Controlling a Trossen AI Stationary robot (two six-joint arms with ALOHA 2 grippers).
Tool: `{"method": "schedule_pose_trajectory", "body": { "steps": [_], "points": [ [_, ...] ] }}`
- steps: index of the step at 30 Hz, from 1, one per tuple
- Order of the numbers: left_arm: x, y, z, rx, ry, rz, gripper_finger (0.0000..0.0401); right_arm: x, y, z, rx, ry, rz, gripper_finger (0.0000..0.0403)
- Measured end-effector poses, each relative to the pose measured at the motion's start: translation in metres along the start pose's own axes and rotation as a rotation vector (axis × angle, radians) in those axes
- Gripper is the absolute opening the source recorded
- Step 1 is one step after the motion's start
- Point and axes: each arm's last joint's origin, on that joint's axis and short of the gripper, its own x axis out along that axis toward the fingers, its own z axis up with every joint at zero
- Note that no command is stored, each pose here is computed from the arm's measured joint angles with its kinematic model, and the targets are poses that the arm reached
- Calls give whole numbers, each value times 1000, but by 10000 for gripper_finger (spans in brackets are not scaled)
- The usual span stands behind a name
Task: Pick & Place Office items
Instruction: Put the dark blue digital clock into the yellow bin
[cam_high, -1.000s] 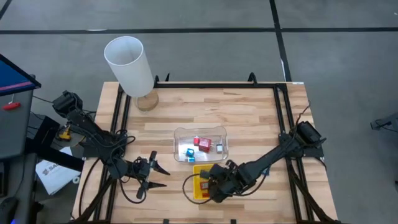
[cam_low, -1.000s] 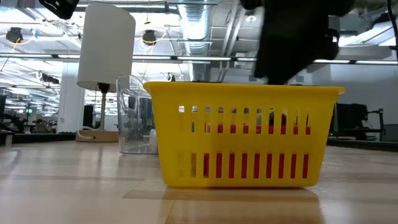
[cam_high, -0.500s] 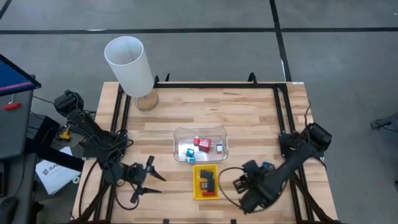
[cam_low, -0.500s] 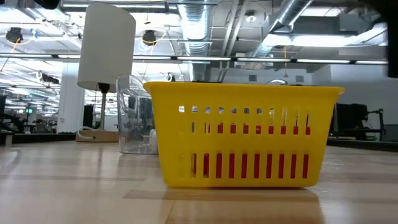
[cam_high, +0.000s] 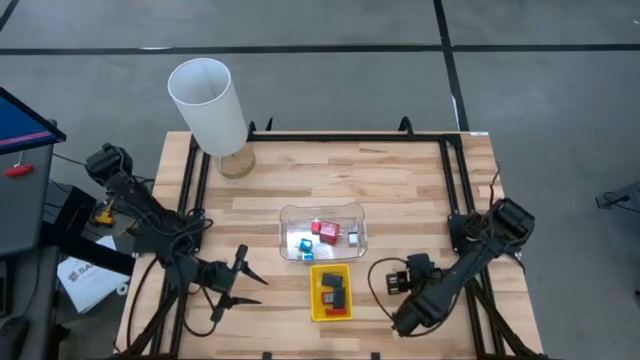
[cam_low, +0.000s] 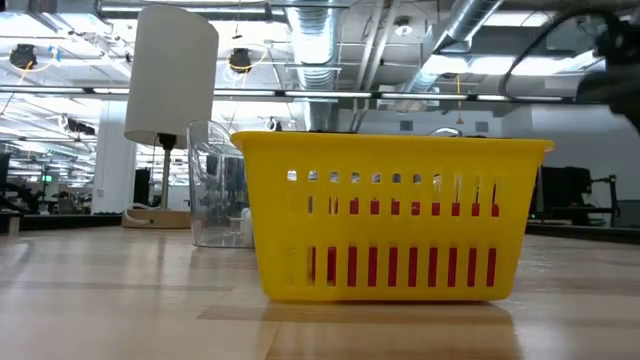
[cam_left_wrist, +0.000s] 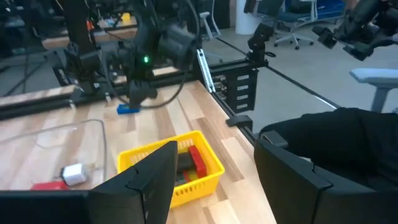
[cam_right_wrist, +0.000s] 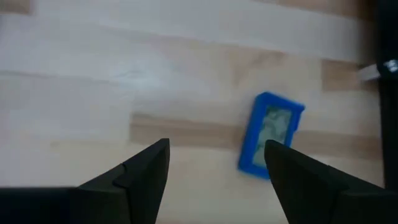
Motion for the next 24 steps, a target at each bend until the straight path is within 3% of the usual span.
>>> {"method": "schedule_pose_trajectory", "body": {
  "steps": [13, 24],
  "points": [
    [-5, 3, 2, 51, 11, 1, 209, 13, -16, -4, -11, 3, -63, 255],
    [-5, 3, 5, -2, -21, 0, 209, 39, -31, -16, -41, 11, -31, 255]
  ]
}}
